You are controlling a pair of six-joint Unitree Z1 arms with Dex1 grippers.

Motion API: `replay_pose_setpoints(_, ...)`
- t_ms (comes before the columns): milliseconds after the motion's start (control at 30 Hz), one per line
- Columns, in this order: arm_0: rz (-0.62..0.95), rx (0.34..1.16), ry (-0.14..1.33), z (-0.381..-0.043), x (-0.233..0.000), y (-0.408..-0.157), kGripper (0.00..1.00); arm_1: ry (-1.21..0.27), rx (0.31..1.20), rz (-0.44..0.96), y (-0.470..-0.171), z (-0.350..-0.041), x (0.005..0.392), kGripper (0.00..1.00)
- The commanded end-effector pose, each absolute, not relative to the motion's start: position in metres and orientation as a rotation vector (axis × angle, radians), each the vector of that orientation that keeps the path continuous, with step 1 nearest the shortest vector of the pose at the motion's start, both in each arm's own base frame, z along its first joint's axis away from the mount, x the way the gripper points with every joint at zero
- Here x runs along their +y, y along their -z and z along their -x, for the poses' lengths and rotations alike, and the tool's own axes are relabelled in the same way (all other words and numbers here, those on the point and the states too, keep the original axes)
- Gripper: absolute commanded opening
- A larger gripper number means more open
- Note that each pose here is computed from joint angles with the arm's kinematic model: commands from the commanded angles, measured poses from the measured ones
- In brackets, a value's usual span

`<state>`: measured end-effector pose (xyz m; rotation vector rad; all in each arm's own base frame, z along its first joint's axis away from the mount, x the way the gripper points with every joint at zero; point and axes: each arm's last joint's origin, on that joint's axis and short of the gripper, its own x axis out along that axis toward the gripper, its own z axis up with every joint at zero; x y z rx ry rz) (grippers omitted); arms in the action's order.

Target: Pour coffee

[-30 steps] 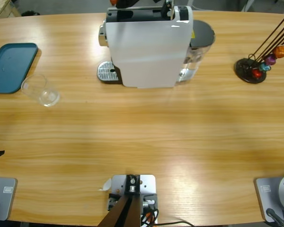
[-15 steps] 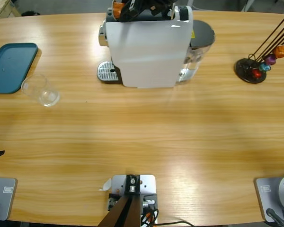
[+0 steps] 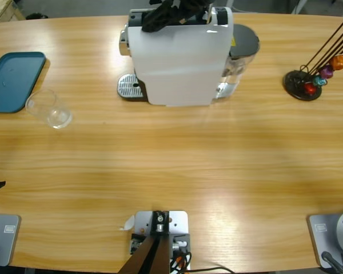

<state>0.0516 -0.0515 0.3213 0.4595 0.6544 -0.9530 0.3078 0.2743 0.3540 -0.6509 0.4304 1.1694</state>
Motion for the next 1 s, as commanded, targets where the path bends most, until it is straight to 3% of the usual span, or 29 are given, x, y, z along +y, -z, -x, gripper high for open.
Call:
replay_pose_setpoints(33, -0.471, 0.657, 0.950, -0.051, -0.051, -0.315, 0.969, -1.261, 0.425, 0.606, -0.376, -0.255, 0.296, 0.889)
replay_pose_setpoints(133, -0.466, 0.648, 0.948, -0.049, -0.049, -0.315, 0.968, -1.319, 0.544, 0.509, -0.384, -0.204, 0.309, 0.630)
replay_pose_setpoints(167, -0.466, 0.642, 0.948, -0.048, -0.048, -0.316, 0.968, -1.289, 0.602, 0.480, -0.385, -0.194, 0.305, 0.622)
replay_pose_setpoints(300, -0.466, 0.632, 0.946, -0.046, -0.047, -0.316, 0.968, -0.917, 0.665, 0.207, -0.379, -0.178, 0.269, 0.619)
replay_pose_setpoints(333, -0.466, 0.630, 0.946, -0.046, -0.047, -0.316, 0.968, -0.792, 0.678, 0.120, -0.375, -0.177, 0.259, 0.561)
replay_pose_setpoints(433, -0.463, 0.625, 0.946, -0.045, -0.047, -0.317, 0.968, -0.483, 0.708, -0.104, -0.363, -0.177, 0.240, 0.049)
replay_pose_setpoints(467, -0.463, 0.622, 0.946, -0.045, -0.046, -0.318, 0.968, -0.415, 0.715, -0.157, -0.360, -0.180, 0.236, 0.000)
replay_pose_setpoints(533, -0.456, 0.609, 0.943, -0.042, -0.045, -0.319, 0.968, -0.325, 0.711, -0.248, -0.358, -0.183, 0.227, 0.000)
replay_pose_setpoints(700, -0.445, 0.607, 0.935, -0.041, -0.044, -0.319, 0.968, -0.222, 0.512, -0.377, -0.388, -0.180, 0.208, 0.000)
replay_pose_setpoints(867, -0.447, 0.612, 0.935, -0.043, -0.045, -0.319, 0.968, -0.116, 0.466, -0.429, -0.398, -0.213, 0.196, 0.000)
replay_pose_setpoints(1000, -0.445, 0.611, 0.934, -0.042, -0.044, -0.319, 0.968, -0.184, 0.450, -0.570, -0.406, -0.242, 0.208, 0.000)
